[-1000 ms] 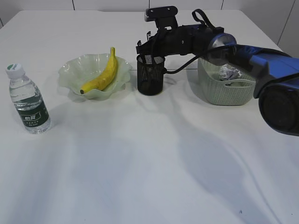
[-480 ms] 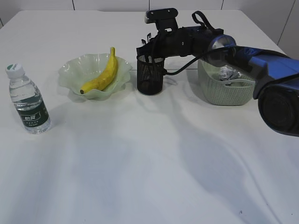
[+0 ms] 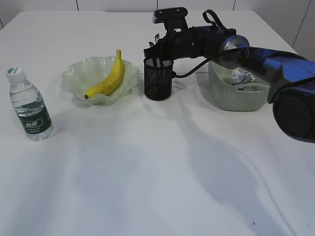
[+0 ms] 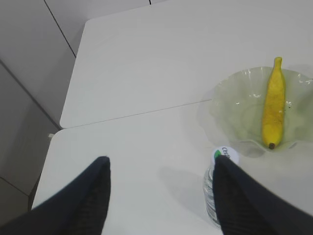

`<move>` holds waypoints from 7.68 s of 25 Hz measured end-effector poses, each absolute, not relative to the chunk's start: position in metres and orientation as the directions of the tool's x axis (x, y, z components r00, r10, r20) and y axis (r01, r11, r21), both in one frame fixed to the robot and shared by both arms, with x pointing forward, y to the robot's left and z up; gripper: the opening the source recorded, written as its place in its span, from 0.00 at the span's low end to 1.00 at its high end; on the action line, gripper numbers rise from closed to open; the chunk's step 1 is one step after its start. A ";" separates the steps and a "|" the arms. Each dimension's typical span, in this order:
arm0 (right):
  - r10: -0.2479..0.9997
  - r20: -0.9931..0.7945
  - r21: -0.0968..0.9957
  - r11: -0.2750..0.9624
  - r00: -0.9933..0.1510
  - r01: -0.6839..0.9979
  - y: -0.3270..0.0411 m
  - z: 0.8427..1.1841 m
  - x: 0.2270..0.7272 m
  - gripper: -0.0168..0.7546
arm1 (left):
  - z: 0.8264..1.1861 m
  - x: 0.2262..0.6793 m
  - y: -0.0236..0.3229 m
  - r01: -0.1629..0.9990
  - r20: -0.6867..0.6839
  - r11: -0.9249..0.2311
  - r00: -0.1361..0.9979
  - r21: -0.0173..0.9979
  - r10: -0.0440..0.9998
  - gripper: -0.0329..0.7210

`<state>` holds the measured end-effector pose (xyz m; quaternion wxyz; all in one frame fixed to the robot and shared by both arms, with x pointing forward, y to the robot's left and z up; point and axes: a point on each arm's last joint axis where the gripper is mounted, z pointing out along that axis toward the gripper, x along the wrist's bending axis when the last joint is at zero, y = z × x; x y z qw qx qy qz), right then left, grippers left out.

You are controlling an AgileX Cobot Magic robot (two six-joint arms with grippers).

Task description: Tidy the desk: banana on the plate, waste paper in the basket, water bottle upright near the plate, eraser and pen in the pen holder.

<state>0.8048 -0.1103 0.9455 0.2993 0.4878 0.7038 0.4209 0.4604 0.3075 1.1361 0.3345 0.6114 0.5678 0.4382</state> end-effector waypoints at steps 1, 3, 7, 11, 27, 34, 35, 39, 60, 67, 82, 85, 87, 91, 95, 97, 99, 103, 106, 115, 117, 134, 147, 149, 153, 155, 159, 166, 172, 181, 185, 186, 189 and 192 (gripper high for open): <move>0.939 -0.011 0.885 0.169 -0.345 0.433 -0.110 0.947 0.805 0.13 | 1.136 0.460 0.307 0.401 0.156 -0.132 -0.029 0.907 0.987 0.66; 0.938 -0.011 0.888 0.167 -0.345 0.427 -0.111 0.952 0.804 0.13 | 1.136 0.461 0.307 0.397 0.156 -0.132 -0.028 0.908 0.987 0.66; 0.938 -0.011 0.890 0.166 -0.345 0.424 -0.111 0.956 0.804 0.13 | 1.137 0.461 0.307 0.394 0.156 -0.132 -0.028 0.910 0.987 0.66; 0.938 -0.011 0.886 0.169 -0.346 0.432 -0.111 0.955 0.803 0.13 | 1.137 0.461 0.307 0.394 0.156 -0.132 -0.028 0.910 0.987 0.66; 0.938 -0.011 0.895 0.164 -0.346 0.416 -0.111 0.967 0.802 0.14 | 1.137 0.461 0.307 0.394 0.156 -0.132 -0.028 0.910 0.987 0.66; 0.938 -0.011 0.895 0.164 -0.346 0.416 -0.111 0.967 0.802 0.15 | 1.137 0.461 0.307 0.394 0.156 -0.132 -0.028 0.910 0.987 0.66; 0.938 -0.011 0.895 0.164 -0.346 0.416 -0.111 0.967 0.802 0.16 | 1.137 0.461 0.307 0.394 0.156 -0.132 -0.028 0.910 0.987 0.66; 0.938 -0.011 0.895 0.164 -0.346 0.416 -0.111 0.967 0.802 0.20 | 1.137 0.461 0.307 0.394 0.156 -0.132 -0.028 0.910 0.987 0.66; 0.944 -0.012 0.911 0.147 -0.329 0.386 -0.125 1.008 0.798 0.35 | 1.137 0.461 0.307 0.390 0.155 -0.133 -0.027 0.911 0.987 0.66; 0.945 -0.022 0.928 0.140 -0.325 0.345 -0.130 1.041 0.791 0.35 | 1.138 0.461 0.307 0.378 0.155 -0.134 -0.026 0.916 0.988 0.66; 0.946 -0.074 0.942 0.170 -0.316 0.289 -0.142 1.108 0.768 0.04 | 1.146 0.464 0.305 0.287 0.151 -0.140 -0.014 0.947 0.989 0.66; 0.946 -0.077 0.947 0.168 -0.315 0.273 -0.144 1.124 0.761 0.01 | 1.147 0.465 0.304 0.274 0.150 -0.141 -0.012 0.951 0.989 0.66; 0.946 -0.079 0.950 0.167 -0.314 0.262 -0.145 1.133 0.757 0.01 | 1.148 0.465 0.304 0.272 0.150 -0.141 -0.011 0.952 0.989 0.66; 0.947 -0.082 0.959 0.160 -0.311 0.234 -0.148 1.155 0.747 0.01 | 1.148 0.465 0.304 0.270 0.150 -0.141 -0.011 0.952 0.989 0.66; 0.947 -0.083 0.964 0.155 -0.310 0.216 -0.151 1.175 0.735 0.01 | 1.149 0.465 0.304 0.256 0.149 -0.142 -0.009 0.956 0.989 0.66; 0.947 -0.083 0.964 0.155 -0.310 0.214 -0.153 1.183 0.730 0.01 | 1.149 0.465 0.304 0.250 0.149 -0.142 -0.009 0.958 0.989 0.66; 0.947 -0.085 0.963 0.157 -0.310 0.217 -0.155 1.190 0.724 0.02 | 1.150 0.465 0.303 0.245 0.149 -0.143 -0.008 0.959 0.989 0.66; 0.947 -0.096 0.956 0.173 -0.308 0.236 -0.159 1.205 0.711 0.23 | 1.151 0.466 0.303 0.233 0.151 -0.145 -0.006 0.961 0.989 0.66; 0.946 -0.113 0.945 0.197 -0.303 0.262 -0.163 1.214 0.701 0.49 | 1.152 0.466 0.303 0.224 0.150 -0.146 -0.005 0.964 0.989 0.66; 0.945 -0.153 0.937 0.232 -0.289 0.260 -0.174 1.246 0.672 0.57 | 1.160 0.467 0.301 0.135 0.149 -0.149 0.007 0.980 0.989 0.66; 0.945 -0.155 0.939 0.231 -0.286 0.256 -0.176 1.252 0.667 0.57 | 1.160 0.467 0.301 0.134 0.149 -0.149 0.007 0.980 0.989 0.66; 0.940 -0.181 0.916 0.268 -0.288 0.298 -0.182 1.261 0.651 0.55 | 1.175 0.451 0.301 0.061 0.175 -0.175 -0.001 0.983 0.985 0.66; 0.945 -0.198 0.936 0.262 -0.261 0.236 -0.197 1.305 0.606 0.54 | 1.195 0.419 0.302 -0.034 0.194 -0.195 -0.025 0.980 0.981 0.66; 0.946 -0.198 0.942 0.256 -0.257 0.215 -0.200 1.315 0.596 0.54 | 1.196 0.414 0.302 -0.032 0.193 -0.194 -0.031 0.980 0.981 0.66; 0.948 -0.198 0.949 0.249 -0.250 0.193 -0.207 1.332 0.573 0.54 | 1.198 0.404 0.304 -0.022 0.191 -0.192 -0.043 0.981 0.981 0.66; 0.949 -0.196 0.953 0.244 -0.247 0.180 -0.211 1.340 0.561 0.54 | 1.201 0.398 0.304 -0.033 0.190 -0.192 -0.048 0.981 0.981 0.66; 0.951 -0.196 0.961 0.234 -0.239 0.145 -0.218 1.356 0.537 0.54 | 1.205 0.385 0.305 -0.051 0.187 -0.190 -0.059 0.980 0.981 0.66; 0.954 -0.198 0.973 0.220 -0.224 0.076 -0.232 1.383 0.490 0.54 | 1.209 0.369 0.306 -0.061 0.182 -0.187 -0.075 0.980 0.980 0.66; 0.950 -0.215 0.969 0.236 -0.224 0.072 -0.240 1.388 0.462 0.54 | 1.213 0.355 0.307 -0.085 0.178 -0.185 -0.085 0.979 0.980 0.66; 0.942 -0.245 0.963 0.263 -0.231 0.050 -0.249 1.349 0.429 0.54 | 1.213 0.339 0.309 -0.080 0.170 -0.178 -0.101 0.981 0.980 0.66; 0.941 -0.254 0.967 0.256 -0.225 -0.023 -0.255 1.321 0.407 0.54 | 1.215 0.330 0.310 -0.094 0.155 -0.165 -0.108 0.982 0.982 0.66; 0.940 -0.256 0.966 0.256 -0.227 -0.029 -0.256 1.309 0.401 0.54 | 1.215 0.327 0.310 -0.096 0.152 -0.163 -0.110 0.982 0.982 0.66; 0.938 -0.258 0.966 0.257 -0.231 -0.033 -0.260 1.286 0.387 0.54 | 1.213 0.321 0.311 -0.076 0.147 -0.157 -0.119 0.985 0.982 0.66; 0.938 -0.255 0.966 0.256 -0.234 -0.025 -0.263 1.270 0.374 0.54 | 1.214 0.310 0.312 -0.089 0.140 -0.152 -0.127 0.984 0.982 0.66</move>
